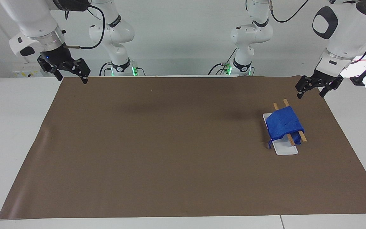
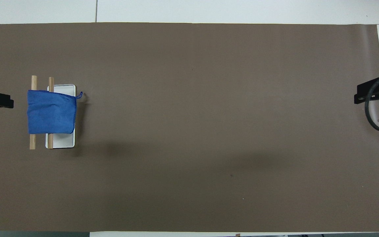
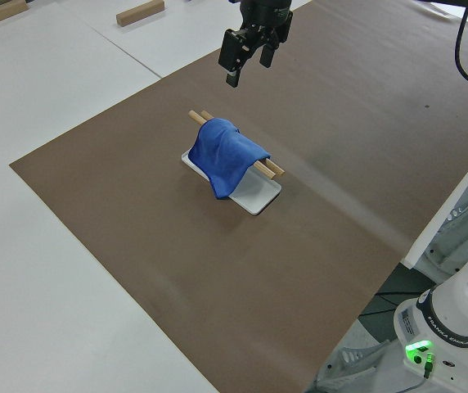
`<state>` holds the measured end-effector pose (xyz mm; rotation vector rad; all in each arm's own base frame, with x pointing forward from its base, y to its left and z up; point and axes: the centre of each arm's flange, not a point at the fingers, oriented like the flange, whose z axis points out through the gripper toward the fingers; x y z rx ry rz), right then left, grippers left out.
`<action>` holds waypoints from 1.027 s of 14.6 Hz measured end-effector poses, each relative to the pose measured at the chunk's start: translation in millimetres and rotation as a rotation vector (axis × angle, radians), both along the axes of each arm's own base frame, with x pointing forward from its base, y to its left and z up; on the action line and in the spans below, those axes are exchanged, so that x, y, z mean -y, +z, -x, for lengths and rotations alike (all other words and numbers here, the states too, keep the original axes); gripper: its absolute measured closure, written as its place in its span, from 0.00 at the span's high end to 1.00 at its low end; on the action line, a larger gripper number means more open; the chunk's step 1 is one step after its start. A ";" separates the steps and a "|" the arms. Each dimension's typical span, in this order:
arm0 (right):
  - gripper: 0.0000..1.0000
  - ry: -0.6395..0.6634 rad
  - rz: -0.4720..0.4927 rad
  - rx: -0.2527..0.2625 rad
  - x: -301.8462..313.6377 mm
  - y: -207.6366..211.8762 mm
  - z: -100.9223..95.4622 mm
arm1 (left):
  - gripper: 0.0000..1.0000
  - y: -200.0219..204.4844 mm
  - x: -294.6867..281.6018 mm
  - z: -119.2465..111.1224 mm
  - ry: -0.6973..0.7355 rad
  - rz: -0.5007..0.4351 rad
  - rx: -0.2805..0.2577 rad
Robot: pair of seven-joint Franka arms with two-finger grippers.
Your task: Right arm passes towel to left arm to hang
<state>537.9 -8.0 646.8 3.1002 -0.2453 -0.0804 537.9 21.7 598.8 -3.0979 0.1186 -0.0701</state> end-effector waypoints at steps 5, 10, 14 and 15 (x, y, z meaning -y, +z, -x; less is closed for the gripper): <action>1.00 -0.002 0.000 0.000 0.9 0.0 0.0 | 1.00 29.5 10.3 -5.0 -0.012 0.022 -0.047; 1.00 -0.009 0.000 0.000 5.4 0.0 0.1 | 1.00 16.1 11.5 -7.9 -0.013 0.026 -0.093; 1.00 -0.004 -0.001 -0.001 11.8 -0.1 0.4 | 1.00 15.6 11.4 -7.3 -0.013 0.026 -0.099; 1.00 -0.004 -0.001 -0.001 11.9 -0.1 0.4 | 1.00 15.5 11.4 -7.2 -0.013 0.026 -0.099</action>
